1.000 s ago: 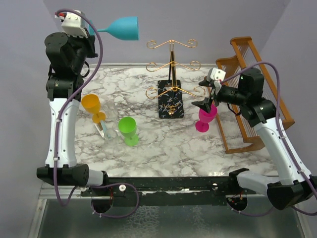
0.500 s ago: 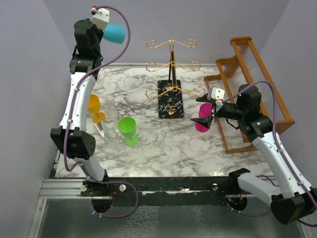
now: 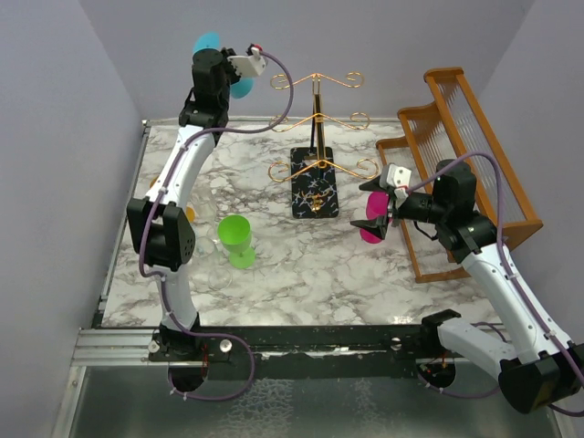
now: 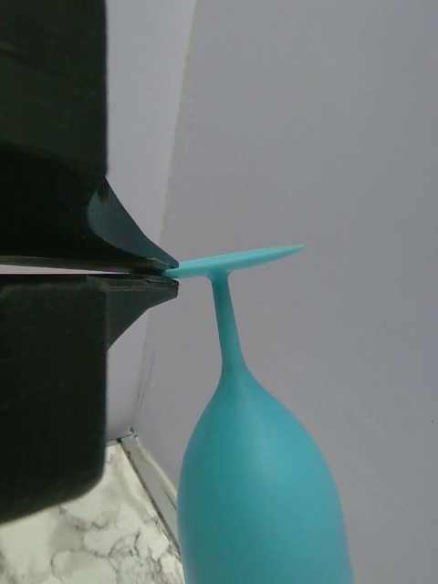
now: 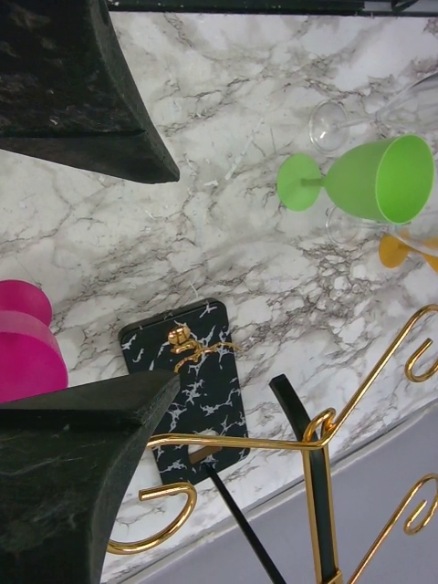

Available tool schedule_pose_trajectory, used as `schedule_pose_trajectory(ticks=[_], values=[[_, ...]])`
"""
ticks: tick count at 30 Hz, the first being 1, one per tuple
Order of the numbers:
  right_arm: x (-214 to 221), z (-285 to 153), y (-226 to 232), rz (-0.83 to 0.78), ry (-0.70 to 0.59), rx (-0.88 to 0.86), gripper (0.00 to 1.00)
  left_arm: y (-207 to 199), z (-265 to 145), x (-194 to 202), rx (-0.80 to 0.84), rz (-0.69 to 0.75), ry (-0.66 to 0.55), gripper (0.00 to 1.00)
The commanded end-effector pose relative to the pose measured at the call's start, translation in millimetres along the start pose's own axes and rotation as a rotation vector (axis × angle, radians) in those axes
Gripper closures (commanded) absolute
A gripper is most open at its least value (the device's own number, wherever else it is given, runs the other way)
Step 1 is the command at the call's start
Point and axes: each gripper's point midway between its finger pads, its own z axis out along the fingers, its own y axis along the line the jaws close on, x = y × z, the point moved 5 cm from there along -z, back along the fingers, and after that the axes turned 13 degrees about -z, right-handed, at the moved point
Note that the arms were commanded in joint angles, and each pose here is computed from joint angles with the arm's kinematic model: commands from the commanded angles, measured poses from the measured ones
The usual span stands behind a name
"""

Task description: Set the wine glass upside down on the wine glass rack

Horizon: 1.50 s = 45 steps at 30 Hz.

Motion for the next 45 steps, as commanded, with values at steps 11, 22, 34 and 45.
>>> schedule_pose_trajectory(ticks=[11,22,34,45], values=[[-2,-2,-4,-0.043,-0.014,0.035,0.17,-56,42,-64,0.044,0.245,-0.284,1.0],[0,-5,-5,-0.044,-0.013,0.043,0.18,-89,38,-103,0.061,0.282,-0.413,1.0],[3,-7,-7,-0.038,-0.007,0.054,0.17,-108,31,-116,0.128,0.314,-0.477,1.0],[8,-7,-9,-0.034,0.007,0.065,0.17,-119,27,-121,0.21,0.268,-0.508,1.0]])
